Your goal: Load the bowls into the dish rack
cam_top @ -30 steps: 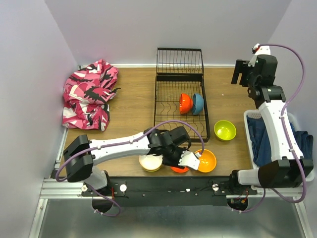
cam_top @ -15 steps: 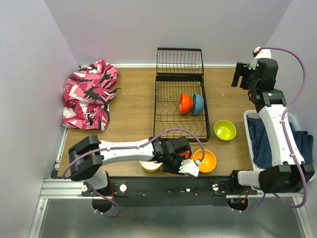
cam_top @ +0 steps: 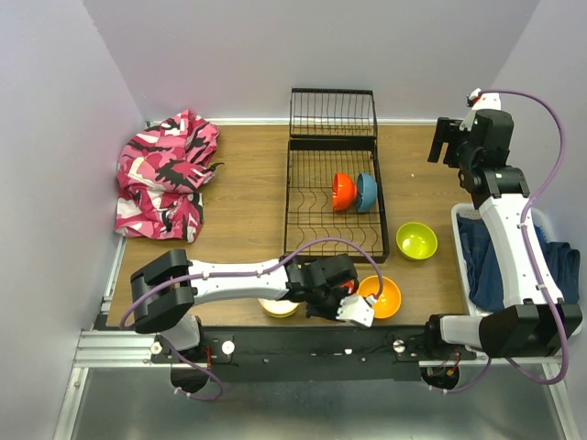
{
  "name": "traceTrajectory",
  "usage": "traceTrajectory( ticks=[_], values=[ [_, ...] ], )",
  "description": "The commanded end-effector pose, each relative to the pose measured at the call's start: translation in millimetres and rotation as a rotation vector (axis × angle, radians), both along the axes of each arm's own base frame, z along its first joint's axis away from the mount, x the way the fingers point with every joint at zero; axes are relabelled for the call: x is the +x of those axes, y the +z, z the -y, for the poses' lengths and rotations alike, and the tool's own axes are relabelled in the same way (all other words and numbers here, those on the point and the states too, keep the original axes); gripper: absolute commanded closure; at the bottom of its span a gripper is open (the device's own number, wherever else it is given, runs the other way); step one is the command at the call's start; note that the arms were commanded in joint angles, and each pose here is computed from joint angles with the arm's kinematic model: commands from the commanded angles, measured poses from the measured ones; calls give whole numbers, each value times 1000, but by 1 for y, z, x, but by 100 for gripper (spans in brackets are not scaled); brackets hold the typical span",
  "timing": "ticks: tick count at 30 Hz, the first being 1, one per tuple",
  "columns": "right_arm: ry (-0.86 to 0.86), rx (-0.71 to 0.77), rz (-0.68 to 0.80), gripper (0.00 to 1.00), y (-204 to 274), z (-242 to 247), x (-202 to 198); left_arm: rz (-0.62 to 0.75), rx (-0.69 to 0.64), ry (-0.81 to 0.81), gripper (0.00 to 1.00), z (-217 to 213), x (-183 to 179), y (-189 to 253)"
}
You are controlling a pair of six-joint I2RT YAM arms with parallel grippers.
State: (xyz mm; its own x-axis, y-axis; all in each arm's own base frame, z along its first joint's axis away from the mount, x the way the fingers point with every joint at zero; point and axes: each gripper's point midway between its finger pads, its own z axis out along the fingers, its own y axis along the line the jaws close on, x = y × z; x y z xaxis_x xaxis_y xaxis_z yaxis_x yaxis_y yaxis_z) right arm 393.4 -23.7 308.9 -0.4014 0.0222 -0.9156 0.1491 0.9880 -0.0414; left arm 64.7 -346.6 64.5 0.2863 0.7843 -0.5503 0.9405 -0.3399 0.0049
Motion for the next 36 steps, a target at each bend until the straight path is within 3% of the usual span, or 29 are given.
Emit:
traceTrajectory(
  ticks=[1,7,12,14,18,21,22,23,25,27,28,29,30,31,32,34,36],
  values=[
    [-4,15,-7,10,-2,0,2,5,18,11,100,-18,5,27],
    [17,38,-43,11,-15,-6,9,-10,-50,12,100,-26,16,88],
    [29,42,-61,11,-18,-8,14,-8,-194,44,100,-13,35,151],
    [34,49,-78,11,-24,-9,17,-3,-271,98,100,-4,52,176],
    [48,77,-116,12,-37,-15,25,-66,-390,344,100,-4,122,204],
    [70,98,-150,13,-47,-20,35,-175,-467,499,100,-1,163,214],
    [74,101,-156,13,-48,-21,37,-179,-518,573,100,-6,197,217],
    [80,102,-155,13,-45,-22,41,-274,-547,616,100,-5,202,221],
    [78,99,-190,13,-54,-21,45,-301,-653,670,100,-11,239,234],
    [62,83,-206,13,-56,-17,46,-475,-698,726,100,-10,250,231],
    [47,80,-222,13,-61,-15,46,-457,-804,700,100,-7,267,247],
    [21,77,-234,13,-64,-12,45,-507,-824,746,100,-16,283,231],
    [14,74,-255,13,-69,-10,42,-655,-843,779,100,-15,281,235],
    [10,68,-263,13,-72,-9,40,-608,-970,704,100,-16,291,257],
    [13,48,-267,13,-72,-7,38,-689,-977,728,100,-19,297,239],
    [13,22,-293,13,-77,-4,36,-799,-1099,677,100,-23,296,262],
    [-11,-19,-321,12,-82,4,35,-918,-1130,696,100,-23,307,244]
  ],
)
